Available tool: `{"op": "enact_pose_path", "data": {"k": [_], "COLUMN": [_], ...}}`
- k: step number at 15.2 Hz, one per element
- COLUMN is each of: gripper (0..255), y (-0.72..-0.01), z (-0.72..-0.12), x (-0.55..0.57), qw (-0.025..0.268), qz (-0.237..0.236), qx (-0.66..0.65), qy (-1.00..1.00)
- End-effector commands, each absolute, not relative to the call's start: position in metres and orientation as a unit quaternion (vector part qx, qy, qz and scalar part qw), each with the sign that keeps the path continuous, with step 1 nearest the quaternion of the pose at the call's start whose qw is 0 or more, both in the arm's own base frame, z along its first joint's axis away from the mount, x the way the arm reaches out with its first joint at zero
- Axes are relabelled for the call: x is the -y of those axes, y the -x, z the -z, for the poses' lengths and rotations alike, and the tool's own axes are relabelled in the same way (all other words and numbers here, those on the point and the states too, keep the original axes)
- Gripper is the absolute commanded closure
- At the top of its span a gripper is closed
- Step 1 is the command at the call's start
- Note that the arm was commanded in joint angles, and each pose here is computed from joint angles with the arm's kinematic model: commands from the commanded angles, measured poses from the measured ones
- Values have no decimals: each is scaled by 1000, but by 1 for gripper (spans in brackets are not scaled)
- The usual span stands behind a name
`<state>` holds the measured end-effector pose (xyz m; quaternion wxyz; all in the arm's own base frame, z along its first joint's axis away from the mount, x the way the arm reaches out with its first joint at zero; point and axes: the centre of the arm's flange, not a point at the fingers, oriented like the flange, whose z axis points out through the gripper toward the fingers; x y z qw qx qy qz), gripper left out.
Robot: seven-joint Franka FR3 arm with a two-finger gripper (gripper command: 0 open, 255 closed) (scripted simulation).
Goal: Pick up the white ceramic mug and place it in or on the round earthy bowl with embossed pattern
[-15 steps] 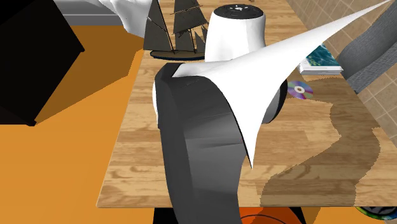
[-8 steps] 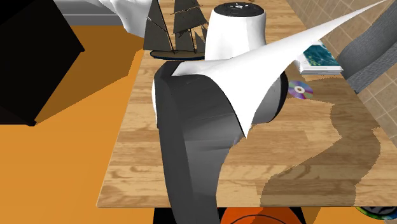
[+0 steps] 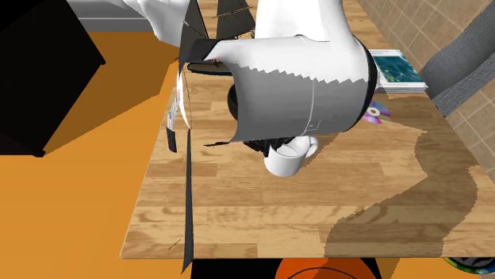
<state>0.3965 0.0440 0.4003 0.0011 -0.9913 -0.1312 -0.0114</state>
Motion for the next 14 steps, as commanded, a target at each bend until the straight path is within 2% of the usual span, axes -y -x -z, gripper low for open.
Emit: {"op": "enact_pose_path", "data": {"k": [1, 14], "gripper": [255, 255], "y": [-396, -396], "z": [-410, -479], "x": [-42, -42], "qw": [1, 1], "qz": [11, 11], "qx": [131, 131], "qy": [991, 991]}}
